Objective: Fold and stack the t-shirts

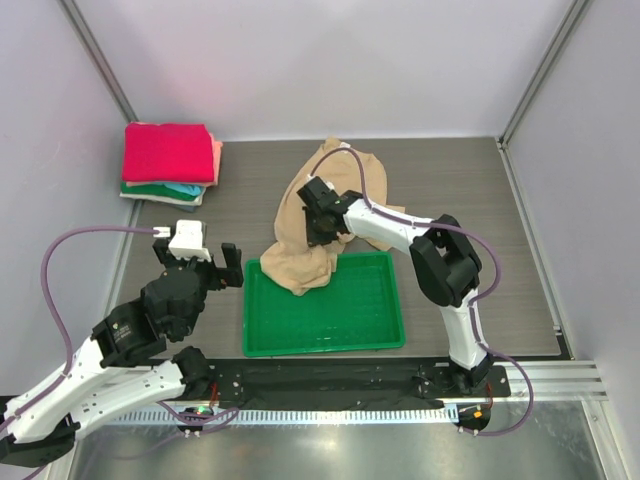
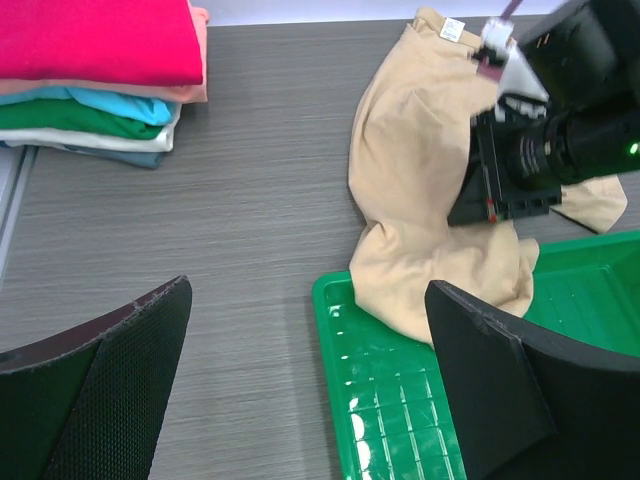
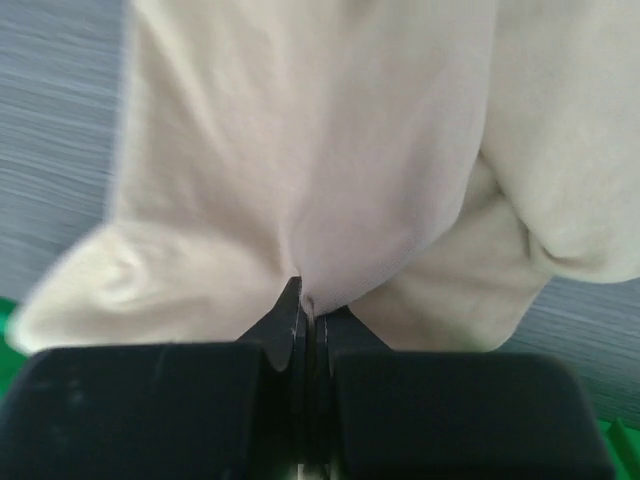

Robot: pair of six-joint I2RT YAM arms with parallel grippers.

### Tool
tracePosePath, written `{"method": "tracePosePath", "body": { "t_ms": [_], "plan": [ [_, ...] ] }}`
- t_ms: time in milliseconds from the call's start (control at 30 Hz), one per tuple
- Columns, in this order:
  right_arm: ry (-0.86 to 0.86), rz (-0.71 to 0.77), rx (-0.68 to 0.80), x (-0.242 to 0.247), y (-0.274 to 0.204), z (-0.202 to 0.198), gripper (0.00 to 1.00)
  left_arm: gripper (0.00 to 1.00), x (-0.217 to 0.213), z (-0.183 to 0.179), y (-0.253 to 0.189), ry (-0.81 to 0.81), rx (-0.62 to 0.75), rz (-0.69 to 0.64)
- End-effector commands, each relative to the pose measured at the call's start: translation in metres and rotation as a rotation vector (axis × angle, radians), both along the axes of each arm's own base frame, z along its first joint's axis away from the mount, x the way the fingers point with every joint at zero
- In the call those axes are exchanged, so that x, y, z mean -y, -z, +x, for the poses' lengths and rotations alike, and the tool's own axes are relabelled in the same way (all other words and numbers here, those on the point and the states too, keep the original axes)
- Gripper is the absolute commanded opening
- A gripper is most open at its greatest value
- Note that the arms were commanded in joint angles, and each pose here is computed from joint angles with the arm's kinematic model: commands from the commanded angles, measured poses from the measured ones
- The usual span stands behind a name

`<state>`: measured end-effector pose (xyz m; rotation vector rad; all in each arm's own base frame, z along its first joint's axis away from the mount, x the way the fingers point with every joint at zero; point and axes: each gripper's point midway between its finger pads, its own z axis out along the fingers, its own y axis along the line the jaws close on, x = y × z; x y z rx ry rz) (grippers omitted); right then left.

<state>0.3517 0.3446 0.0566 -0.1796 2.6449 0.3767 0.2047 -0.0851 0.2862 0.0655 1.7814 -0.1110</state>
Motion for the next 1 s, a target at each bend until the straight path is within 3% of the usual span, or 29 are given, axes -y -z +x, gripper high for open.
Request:
{"method": "tracePosePath", "body": {
  "t_ms": [0,167,233,300,333,367,400,433,500,600,700,733,767,933,967],
  "plan": [
    [-0.011,0.159,0.179,-0.03,-0.09,0.033,0.01,1.0,-0.006,0.002,-0.006,-0.035,0.022,-0.014],
    [0.103,0.303,0.466,-0.027,-0.221,0.079,0.01,1.0,-0.004,0.003,-0.006,-0.035,0.018,-0.008],
    [0.126,0.326,0.542,-0.024,-0.247,0.09,0.01,1.0,-0.004,0.003,-0.005,-0.033,0.017,-0.005],
    [0.136,0.296,0.56,-0.02,-0.241,0.099,0.02,1.0,-0.005,0.002,-0.005,-0.035,0.018,-0.006],
    [0.124,0.282,0.537,-0.021,-0.229,0.1,0.13,1.0,-0.005,0.003,-0.006,-0.036,0.019,-0.009],
    [0.117,0.269,0.514,-0.019,-0.217,0.101,0.35,1.0,-0.005,0.002,-0.006,-0.037,0.018,-0.009],
    [0.098,0.23,0.45,-0.017,-0.19,0.099,0.79,1.0,-0.005,0.002,-0.005,-0.035,0.018,-0.008],
    [0.101,0.189,0.411,-0.011,-0.174,0.097,0.86,1.0,-0.005,0.002,-0.006,-0.037,0.018,-0.009],
    [0.15,0.038,0.351,0.024,-0.142,0.085,0.92,1.0,-0.005,0.002,-0.005,-0.034,0.018,-0.009],
    [0.21,-0.063,0.365,0.069,-0.134,0.068,0.98,1.0,-0.003,0.003,-0.005,-0.028,0.013,-0.008],
    [0.271,-0.141,0.374,0.127,-0.135,0.037,0.99,1.0,0.001,0.002,-0.004,-0.014,0.006,-0.005],
    [0.285,-0.188,0.333,0.148,-0.115,0.021,1.0,1.0,0.001,0.003,-0.004,-0.014,0.005,-0.004],
    [0.302,-0.163,0.356,0.159,-0.13,0.009,1.0,1.0,0.001,0.002,-0.005,-0.011,0.007,-0.008],
    [0.338,-0.213,0.192,0.202,-0.08,-0.064,1.0,1.0,0.001,0.001,-0.005,-0.007,0.009,-0.016],
    [0.337,-0.166,0.157,0.198,-0.075,-0.076,1.0,1.0,0.0,0.001,-0.006,-0.01,0.01,-0.018]
  ]
}}
